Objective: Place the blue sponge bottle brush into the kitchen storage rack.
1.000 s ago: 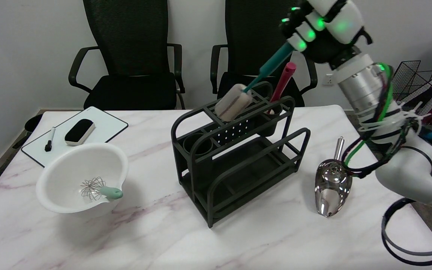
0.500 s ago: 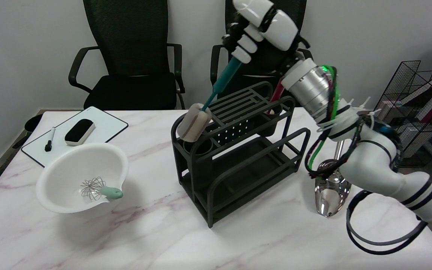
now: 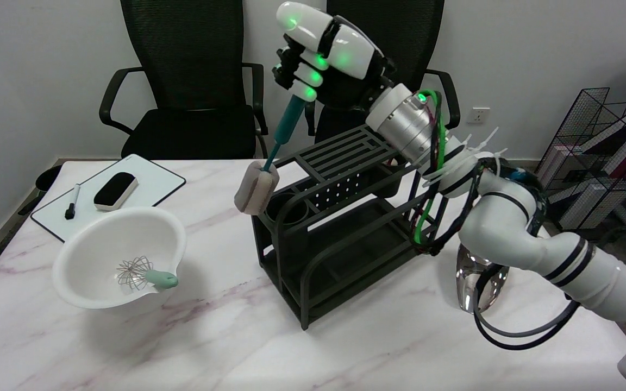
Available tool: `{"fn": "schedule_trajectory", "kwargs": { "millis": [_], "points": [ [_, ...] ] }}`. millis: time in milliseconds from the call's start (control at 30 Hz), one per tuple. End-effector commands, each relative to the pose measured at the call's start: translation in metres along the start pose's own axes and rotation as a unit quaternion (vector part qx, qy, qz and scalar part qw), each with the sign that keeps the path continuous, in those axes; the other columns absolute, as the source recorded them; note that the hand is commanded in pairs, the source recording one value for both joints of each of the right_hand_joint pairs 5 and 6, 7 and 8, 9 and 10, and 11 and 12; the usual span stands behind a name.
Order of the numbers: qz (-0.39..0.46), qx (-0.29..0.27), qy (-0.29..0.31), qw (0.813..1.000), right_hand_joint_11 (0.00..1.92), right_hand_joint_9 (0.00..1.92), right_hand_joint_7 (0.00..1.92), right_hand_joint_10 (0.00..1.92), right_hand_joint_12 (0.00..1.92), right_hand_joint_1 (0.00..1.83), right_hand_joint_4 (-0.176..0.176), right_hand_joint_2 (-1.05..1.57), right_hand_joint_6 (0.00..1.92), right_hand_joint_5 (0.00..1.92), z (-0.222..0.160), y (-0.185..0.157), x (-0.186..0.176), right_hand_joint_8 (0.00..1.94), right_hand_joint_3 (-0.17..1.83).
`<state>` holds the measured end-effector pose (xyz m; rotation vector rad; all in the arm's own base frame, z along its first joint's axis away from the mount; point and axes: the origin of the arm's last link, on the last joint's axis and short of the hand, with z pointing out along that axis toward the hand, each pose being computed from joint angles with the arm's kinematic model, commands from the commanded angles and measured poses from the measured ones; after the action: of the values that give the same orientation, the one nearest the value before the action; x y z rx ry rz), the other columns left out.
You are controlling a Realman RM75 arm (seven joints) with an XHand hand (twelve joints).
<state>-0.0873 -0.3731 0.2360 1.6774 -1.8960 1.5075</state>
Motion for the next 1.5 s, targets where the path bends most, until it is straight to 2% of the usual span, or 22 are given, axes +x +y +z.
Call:
{"fn": "schedule_trajectory", "kwargs": {
  "millis": [33,233,633,867,1500],
  "points": [
    [-0.049,-0.026,-0.018,0.998,1.91,1.92,1.92,1.92,1.91,1.06,0.000,1.57,1.92,1.92,0.018,0.018,-0.005,1.92,0.36],
    [-0.072,-0.035,-0.010,0.997,1.91,1.92,1.92,1.92,1.91,1.06,0.000,1.57,1.92,1.92,0.017,0.022,0.004,1.92,0.34],
    [-0.119,-0.030,0.002,0.992,1.92,1.92,1.92,1.92,1.92,1.06,0.000,1.57,1.92,1.92,0.012,0.007,0.017,1.92,0.33],
    [-0.127,-0.031,-0.001,0.991,1.92,1.92,1.92,1.92,1.92,1.06,0.000,1.57,1.92,1.92,0.008,-0.004,0.016,1.92,0.34],
    [-0.109,-0.048,0.034,0.992,1.92,1.92,1.92,1.92,1.92,1.07,0.000,1.57,1.92,1.92,-0.018,0.008,0.032,1.92,0.35]
  ]
}}
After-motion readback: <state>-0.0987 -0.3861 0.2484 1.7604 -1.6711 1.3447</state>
